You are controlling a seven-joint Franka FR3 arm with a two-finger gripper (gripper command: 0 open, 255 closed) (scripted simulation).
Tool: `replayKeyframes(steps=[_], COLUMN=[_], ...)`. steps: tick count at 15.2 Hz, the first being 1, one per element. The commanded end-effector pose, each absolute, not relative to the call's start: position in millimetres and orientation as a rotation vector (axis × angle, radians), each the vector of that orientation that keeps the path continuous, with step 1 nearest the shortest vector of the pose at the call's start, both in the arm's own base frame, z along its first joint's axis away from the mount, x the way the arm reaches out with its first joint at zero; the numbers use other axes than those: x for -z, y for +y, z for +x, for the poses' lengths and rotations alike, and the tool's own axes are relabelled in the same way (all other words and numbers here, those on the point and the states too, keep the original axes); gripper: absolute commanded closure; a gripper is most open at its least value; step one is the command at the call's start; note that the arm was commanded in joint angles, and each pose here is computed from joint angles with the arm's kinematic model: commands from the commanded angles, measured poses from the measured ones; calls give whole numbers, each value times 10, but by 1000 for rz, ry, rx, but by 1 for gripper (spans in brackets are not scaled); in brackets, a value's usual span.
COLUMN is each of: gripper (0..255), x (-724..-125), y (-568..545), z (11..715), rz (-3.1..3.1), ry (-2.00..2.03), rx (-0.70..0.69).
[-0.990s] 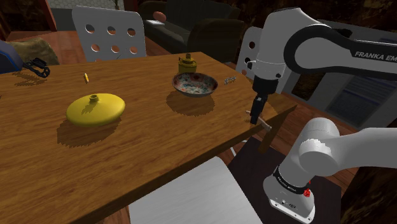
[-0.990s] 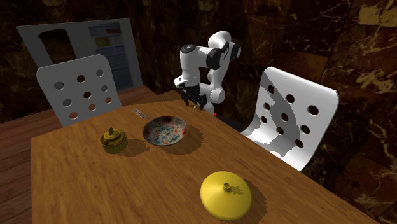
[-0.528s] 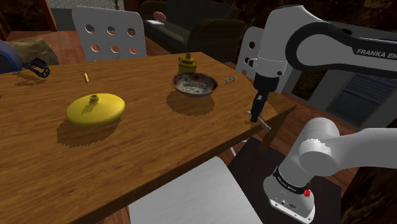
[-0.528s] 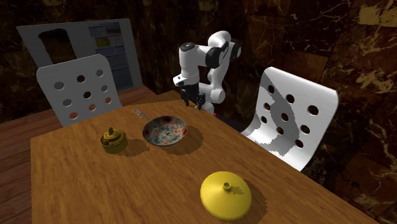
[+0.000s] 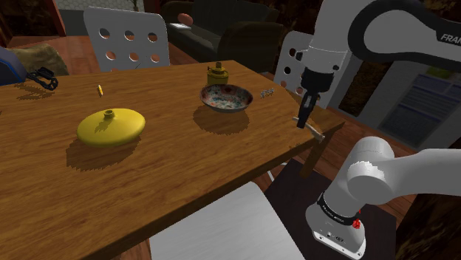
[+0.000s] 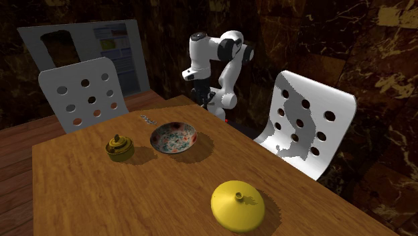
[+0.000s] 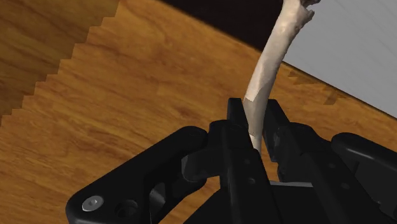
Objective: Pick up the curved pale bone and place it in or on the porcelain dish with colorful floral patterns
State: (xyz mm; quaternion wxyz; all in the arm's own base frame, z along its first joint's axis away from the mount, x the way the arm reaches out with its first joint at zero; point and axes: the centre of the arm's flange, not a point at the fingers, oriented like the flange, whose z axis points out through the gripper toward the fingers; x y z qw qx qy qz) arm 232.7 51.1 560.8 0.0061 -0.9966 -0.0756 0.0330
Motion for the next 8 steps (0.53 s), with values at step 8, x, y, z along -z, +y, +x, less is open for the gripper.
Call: replayKeyframes(steps=[8], gripper=[255], x=[-6259], y=[569], z=[2088], rz=[-3124], ry=[-257], rx=[26])
